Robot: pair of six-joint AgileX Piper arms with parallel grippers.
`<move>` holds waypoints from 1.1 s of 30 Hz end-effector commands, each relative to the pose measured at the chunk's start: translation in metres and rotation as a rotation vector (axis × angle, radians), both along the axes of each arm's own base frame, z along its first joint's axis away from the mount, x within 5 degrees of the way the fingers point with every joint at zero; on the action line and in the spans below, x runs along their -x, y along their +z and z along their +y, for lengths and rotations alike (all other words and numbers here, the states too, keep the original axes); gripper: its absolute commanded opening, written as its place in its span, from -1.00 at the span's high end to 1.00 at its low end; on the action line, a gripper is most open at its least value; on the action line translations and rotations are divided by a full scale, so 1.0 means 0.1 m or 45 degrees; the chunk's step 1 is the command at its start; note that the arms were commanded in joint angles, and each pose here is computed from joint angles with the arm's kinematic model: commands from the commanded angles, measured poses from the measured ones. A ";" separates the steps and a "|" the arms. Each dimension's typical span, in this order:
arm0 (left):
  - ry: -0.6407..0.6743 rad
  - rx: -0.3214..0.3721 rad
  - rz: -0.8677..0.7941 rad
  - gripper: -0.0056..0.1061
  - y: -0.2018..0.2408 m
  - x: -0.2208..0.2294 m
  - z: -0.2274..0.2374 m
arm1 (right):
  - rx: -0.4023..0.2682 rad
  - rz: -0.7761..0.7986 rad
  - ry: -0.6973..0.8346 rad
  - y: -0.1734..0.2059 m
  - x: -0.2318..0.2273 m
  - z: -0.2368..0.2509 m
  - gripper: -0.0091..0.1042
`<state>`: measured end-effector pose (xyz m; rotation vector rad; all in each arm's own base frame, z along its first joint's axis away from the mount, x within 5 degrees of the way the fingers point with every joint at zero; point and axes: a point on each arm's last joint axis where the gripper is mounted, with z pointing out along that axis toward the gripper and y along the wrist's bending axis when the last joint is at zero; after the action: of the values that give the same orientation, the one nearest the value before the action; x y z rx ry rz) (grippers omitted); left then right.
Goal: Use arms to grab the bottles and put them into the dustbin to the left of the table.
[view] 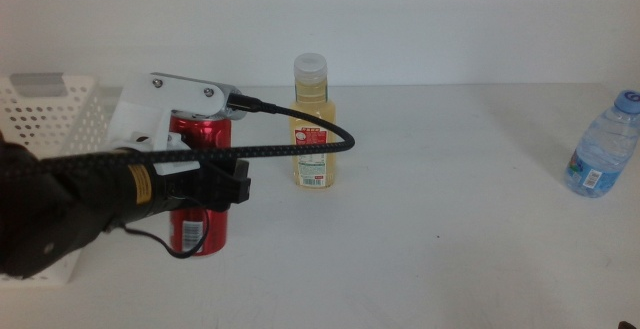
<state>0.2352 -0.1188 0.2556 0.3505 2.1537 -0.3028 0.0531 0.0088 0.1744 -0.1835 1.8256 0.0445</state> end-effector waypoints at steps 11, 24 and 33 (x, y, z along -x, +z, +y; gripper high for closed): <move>-0.079 -0.171 0.024 0.99 0.61 -0.13 0.18 | 0.000 -0.143 -0.018 0.11 0.00 -0.01 -0.52; 0.229 -0.245 0.181 0.99 1.03 -0.45 1.02 | 0.000 -0.143 -0.018 0.11 0.00 -0.01 -0.52; 0.347 -0.264 0.470 0.99 1.23 -0.75 1.60 | 0.000 -0.143 -0.018 0.11 0.00 -0.01 -0.52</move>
<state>0.3116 0.0333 0.3534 0.1582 2.6432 0.0124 0.0531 0.0088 0.1744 -0.1835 1.8256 0.0445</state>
